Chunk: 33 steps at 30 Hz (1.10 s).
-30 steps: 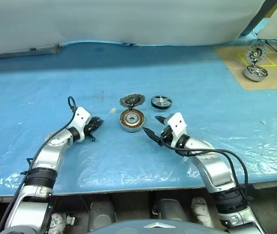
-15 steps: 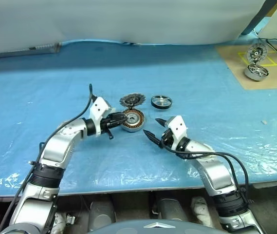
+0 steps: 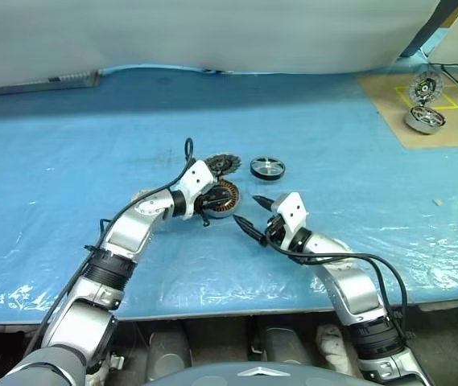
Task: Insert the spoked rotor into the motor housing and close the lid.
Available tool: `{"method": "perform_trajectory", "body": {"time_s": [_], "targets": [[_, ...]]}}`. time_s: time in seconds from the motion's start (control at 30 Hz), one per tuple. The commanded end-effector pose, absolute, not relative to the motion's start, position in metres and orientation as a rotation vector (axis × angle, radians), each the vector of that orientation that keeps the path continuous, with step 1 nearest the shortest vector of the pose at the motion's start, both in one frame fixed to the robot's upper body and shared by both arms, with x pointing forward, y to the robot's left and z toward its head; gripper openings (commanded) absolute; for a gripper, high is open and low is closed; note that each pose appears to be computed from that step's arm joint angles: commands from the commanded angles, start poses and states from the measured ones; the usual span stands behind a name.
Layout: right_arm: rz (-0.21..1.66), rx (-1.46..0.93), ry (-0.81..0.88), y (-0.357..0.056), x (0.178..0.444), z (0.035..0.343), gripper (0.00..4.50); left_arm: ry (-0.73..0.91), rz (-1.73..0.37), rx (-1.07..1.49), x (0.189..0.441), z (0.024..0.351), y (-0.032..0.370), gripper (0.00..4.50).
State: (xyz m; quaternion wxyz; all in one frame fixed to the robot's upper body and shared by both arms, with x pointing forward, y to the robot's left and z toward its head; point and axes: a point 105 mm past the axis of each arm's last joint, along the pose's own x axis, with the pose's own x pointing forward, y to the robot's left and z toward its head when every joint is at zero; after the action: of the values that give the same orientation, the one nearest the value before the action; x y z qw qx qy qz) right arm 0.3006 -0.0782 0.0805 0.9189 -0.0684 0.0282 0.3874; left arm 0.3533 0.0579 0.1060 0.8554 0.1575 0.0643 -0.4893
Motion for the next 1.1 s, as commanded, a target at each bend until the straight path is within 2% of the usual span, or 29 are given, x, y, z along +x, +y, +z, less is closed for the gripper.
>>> {"method": "perform_trajectory", "body": {"time_s": [0.03,0.3,0.5,0.6,0.63,0.7,0.83,0.93,1.03,1.1], "targets": [[0.798,-0.147,0.022,-0.077,0.300,0.088,3.74,0.106,-1.012,0.358,0.358,0.113,0.058,0.66],[0.801,-0.162,0.028,-0.076,0.301,0.087,3.74,0.151,-1.010,0.336,0.356,0.101,0.061,0.66],[0.801,-0.169,0.025,-0.079,0.302,0.088,3.74,0.121,-1.003,0.320,0.355,0.106,0.058,2.73],[0.803,-0.171,0.026,-0.080,0.301,0.088,3.74,0.092,-1.049,0.267,0.346,0.112,0.052,3.77],[0.803,-0.170,0.026,-0.080,0.300,0.088,3.74,0.087,-1.061,0.252,0.343,0.113,0.051,3.77],[0.802,-0.164,0.026,-0.082,0.300,0.090,3.74,0.079,-1.068,0.226,0.339,0.115,0.050,3.56],[0.801,-0.151,0.028,-0.084,0.299,0.094,3.74,0.074,-1.074,0.184,0.332,0.119,0.052,2.24],[0.803,-0.134,0.031,-0.083,0.300,0.099,3.06,0.065,-1.054,0.155,0.329,0.123,0.057,1.09],[0.805,-0.139,0.035,-0.078,0.303,0.105,2.06,0.065,-1.030,0.144,0.323,0.122,0.063,0.05],[0.808,-0.145,0.039,-0.074,0.305,0.109,1.31,0.064,-1.013,0.139,0.319,0.120,0.067,0.00]]}}
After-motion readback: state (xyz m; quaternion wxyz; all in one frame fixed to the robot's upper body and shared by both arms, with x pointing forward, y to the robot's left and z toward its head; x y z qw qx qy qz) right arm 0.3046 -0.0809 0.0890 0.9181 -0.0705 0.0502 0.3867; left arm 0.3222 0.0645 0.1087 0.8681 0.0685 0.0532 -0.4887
